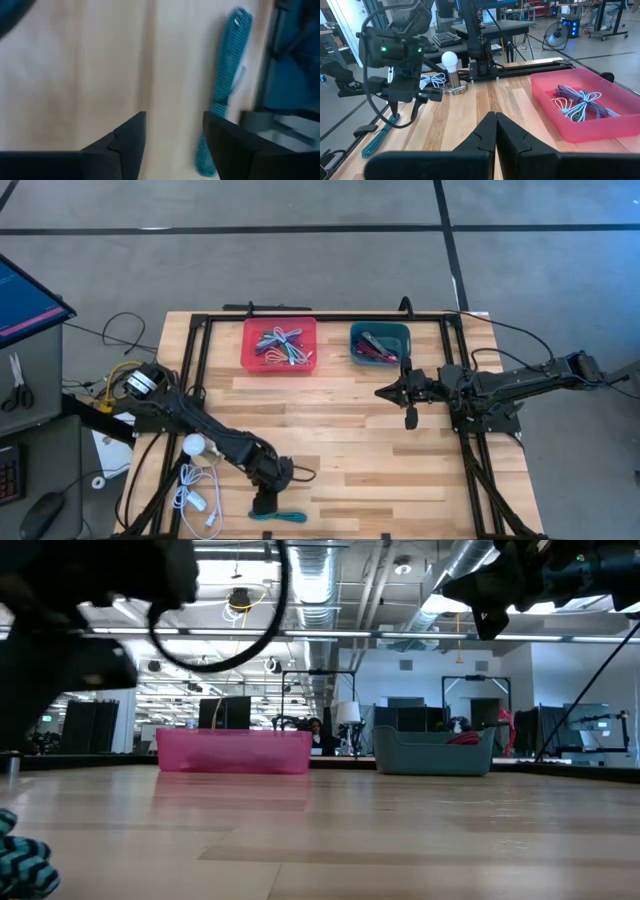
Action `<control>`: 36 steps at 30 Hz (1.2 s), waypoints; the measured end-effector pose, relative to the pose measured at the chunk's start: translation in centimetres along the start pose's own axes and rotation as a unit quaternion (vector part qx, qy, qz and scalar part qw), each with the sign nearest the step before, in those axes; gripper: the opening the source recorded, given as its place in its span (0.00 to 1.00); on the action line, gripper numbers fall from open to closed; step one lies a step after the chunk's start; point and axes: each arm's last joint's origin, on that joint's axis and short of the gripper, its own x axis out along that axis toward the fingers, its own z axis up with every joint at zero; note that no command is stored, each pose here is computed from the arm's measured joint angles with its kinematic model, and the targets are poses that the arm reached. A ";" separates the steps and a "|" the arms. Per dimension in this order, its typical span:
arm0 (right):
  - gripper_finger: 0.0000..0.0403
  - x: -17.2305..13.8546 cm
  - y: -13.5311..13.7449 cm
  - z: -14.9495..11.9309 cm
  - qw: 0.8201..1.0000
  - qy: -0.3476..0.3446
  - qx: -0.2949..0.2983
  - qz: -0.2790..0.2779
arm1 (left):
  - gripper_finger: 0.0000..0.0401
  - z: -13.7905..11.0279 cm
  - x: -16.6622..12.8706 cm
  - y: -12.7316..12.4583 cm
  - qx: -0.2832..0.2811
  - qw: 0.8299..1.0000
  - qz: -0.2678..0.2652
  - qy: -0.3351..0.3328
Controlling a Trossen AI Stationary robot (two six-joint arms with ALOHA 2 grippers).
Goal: Pick & Place USB Port
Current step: Put the black and light blue charger cable into the green bin
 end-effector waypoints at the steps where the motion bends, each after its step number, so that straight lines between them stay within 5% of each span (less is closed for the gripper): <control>1: 0.00 0.0 0.0 0.0 1.000 0.000 0.000 0.000 | 0.49 -0.3 0.2 -0.1 -0.011 1.000 -0.009 0.007; 15: 0.00 0.0 0.0 0.0 1.000 0.000 0.000 0.000 | 0.50 -1.6 0.7 -3.4 -0.045 0.996 -0.070 -0.028; 25: 0.00 0.0 0.0 0.0 1.000 0.000 0.000 0.002 | 0.50 -2.4 3.1 -3.7 -0.084 0.996 -0.032 -0.029; 36: 0.00 -0.1 0.5 0.0 1.000 0.000 -0.001 0.026 | 0.50 -2.7 5.5 -3.6 -0.078 0.996 -0.047 0.008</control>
